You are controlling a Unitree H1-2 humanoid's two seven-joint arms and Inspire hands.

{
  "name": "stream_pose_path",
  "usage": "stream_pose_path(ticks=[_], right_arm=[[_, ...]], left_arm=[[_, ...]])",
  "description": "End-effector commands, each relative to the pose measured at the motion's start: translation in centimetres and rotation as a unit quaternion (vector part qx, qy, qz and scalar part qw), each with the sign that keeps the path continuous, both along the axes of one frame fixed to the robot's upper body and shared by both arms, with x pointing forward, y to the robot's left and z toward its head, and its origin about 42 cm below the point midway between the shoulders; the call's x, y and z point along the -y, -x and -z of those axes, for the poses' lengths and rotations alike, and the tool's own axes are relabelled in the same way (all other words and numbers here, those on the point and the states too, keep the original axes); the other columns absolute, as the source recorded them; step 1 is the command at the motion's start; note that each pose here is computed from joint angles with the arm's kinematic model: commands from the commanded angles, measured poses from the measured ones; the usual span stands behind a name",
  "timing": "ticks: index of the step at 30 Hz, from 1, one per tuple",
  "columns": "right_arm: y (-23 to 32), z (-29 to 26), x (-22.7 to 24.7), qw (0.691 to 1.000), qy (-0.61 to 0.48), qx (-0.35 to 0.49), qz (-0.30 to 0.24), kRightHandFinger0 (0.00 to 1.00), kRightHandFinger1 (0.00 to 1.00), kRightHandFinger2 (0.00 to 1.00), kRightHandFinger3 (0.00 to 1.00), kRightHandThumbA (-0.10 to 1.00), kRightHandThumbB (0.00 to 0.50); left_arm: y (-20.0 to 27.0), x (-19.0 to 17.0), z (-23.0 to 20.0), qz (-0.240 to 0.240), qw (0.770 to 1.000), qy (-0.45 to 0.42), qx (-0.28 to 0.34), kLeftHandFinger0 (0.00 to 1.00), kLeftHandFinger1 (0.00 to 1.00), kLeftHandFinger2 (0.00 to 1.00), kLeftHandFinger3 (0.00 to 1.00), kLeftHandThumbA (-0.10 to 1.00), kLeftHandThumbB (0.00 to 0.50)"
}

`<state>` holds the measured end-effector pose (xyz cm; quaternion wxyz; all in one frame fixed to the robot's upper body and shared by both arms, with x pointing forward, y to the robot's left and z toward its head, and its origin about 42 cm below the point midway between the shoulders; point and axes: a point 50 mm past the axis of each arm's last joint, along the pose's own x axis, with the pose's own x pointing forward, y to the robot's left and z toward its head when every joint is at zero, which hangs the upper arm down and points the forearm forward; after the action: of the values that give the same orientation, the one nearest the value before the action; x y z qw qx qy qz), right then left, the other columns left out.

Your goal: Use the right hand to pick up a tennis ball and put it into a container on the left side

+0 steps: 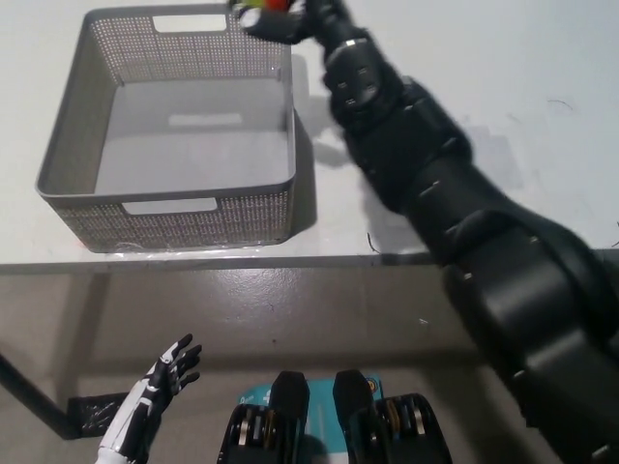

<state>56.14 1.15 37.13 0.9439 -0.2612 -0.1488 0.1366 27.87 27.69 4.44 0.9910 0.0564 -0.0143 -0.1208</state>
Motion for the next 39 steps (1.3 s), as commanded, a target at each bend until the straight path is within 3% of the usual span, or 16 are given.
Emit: stream_pose_path(ticks=[1, 6, 13, 16, 18, 19, 20, 21, 22, 23, 24, 25, 26, 31, 39], right_arm=[[1.3, -3.9, -3.7, 0.998, -0.003, 0.054, -0.042, 0.0, 0.3, 0.72, 0.76, -0.1, 0.136], [2.3, -2.9, -5.6, 0.997, 0.012, 0.044, -0.058, 0.0, 0.32, 0.74, 0.75, -0.1, 0.131], [2.8, -0.2, -6.2, 0.997, 0.039, 0.03, -0.053, 0.0, 0.37, 0.77, 0.78, -0.1, 0.174], [2.6, 0.5, -5.7, 0.997, 0.052, 0.031, -0.048, 0.06, 0.46, 0.86, 0.86, -0.1, 0.171], [2.5, 0.9, -5.4, 0.997, 0.06, 0.028, -0.041, 0.1, 0.5, 0.87, 0.85, -0.1, 0.188], [2.5, 1.1, -5.2, 0.997, 0.061, 0.026, -0.04, 0.12, 0.5, 0.79, 0.79, -0.02, 0.223], [2.4, 1.2, -5.1, 0.997, 0.066, 0.023, -0.041, 0.14, 0.49, 0.76, 0.79, 0.11, 0.257], [2.4, 1.2, -5.1, 0.997, 0.067, 0.022, -0.041, 0.14, 0.48, 0.72, 0.73, 0.15, 0.274], [2.1, 0.7, -4.9, 0.995, 0.088, 0.017, -0.047, 0.53, 0.86, 1.0, 0.99, 0.37, 0.349], [2.0, 0.5, -4.8, 0.993, 0.101, 0.017, -0.05, 0.79, 1.0, 1.0, 1.0, 0.5, 0.427], [2.0, 0.6, -4.7, 0.992, 0.118, 0.012, -0.054, 1.0, 1.0, 1.0, 1.0, 0.6, 0.448], [1.9, 0.6, -4.7, 0.991, 0.125, 0.01, -0.055, 1.0, 1.0, 1.0, 1.0, 0.61, 0.448], [1.8, 0.4, -4.6, 0.988, 0.142, 0.011, -0.055, 1.0, 1.0, 1.0, 1.0, 0.77, 0.469], [1.6, 0.4, -4.3, 0.985, 0.162, 0.011, -0.052, 1.0, 1.0, 1.0, 1.0, 1.0, 0.5], [0.9, -0.9, -2.8, 0.989, 0.137, 0.017, -0.047, 1.0, 1.0, 1.0, 1.0, 1.0, 0.463]], left_arm=[[-0.4, -0.5, -1.0, 0.015, 0.999, -0.021, 0.02, 1.0, 1.0, 1.0, 1.0, 1.0, 0.366], [-0.8, -0.5, -1.2, 0.02, 0.999, -0.023, 0.026, 1.0, 1.0, 1.0, 1.0, 1.0, 0.363], [-0.4, -0.4, -1.0, 0.024, 0.999, -0.023, 0.024, 1.0, 1.0, 1.0, 1.0, 1.0, 0.381], [-0.5, -0.3, -1.0, 0.024, 0.999, -0.016, 0.023, 1.0, 1.0, 1.0, 1.0, 1.0, 0.366], [-0.2, -0.2, -0.9, 0.025, 0.999, -0.015, 0.019, 1.0, 1.0, 1.0, 1.0, 1.0, 0.358], [0.0, -0.1, -1.0, 0.025, 0.999, -0.015, 0.018, 1.0, 1.0, 1.0, 1.0, 1.0, 0.357], [0.0, -0.1, -0.9, 0.025, 0.999, -0.011, 0.016, 1.0, 1.0, 1.0, 1.0, 1.0, 0.363], [0.0, -0.1, -0.9, 0.025, 1.0, -0.011, 0.016, 1.0, 1.0, 1.0, 1.0, 1.0, 0.363], [-0.6, 0.0, -1.2, 0.027, 0.999, -0.013, 0.022, 1.0, 1.0, 1.0, 1.0, 1.0, 0.36], [-0.8, 0.0, -1.3, 0.029, 0.999, -0.013, 0.024, 1.0, 1.0, 1.0, 1.0, 1.0, 0.354], [-0.8, 0.1, -1.4, 0.029, 0.999, -0.015, 0.025, 1.0, 1.0, 1.0, 1.0, 1.0, 0.354], [-0.8, 0.1, -1.4, 0.029, 0.999, -0.016, 0.023, 1.0, 1.0, 1.0, 1.0, 1.0, 0.355], [-1.0, 0.0, -1.6, 0.029, 0.999, -0.017, 0.026, 1.0, 1.0, 1.0, 1.0, 1.0, 0.352], [-1.0, -0.1, -1.4, 0.034, 0.999, -0.022, 0.027, 1.0, 1.0, 1.0, 1.0, 1.0, 0.338], [-1.2, 0.0, -1.5, 0.037, 0.999, -0.02, 0.028, 1.0, 1.0, 1.0, 1.0, 1.0, 0.346]])
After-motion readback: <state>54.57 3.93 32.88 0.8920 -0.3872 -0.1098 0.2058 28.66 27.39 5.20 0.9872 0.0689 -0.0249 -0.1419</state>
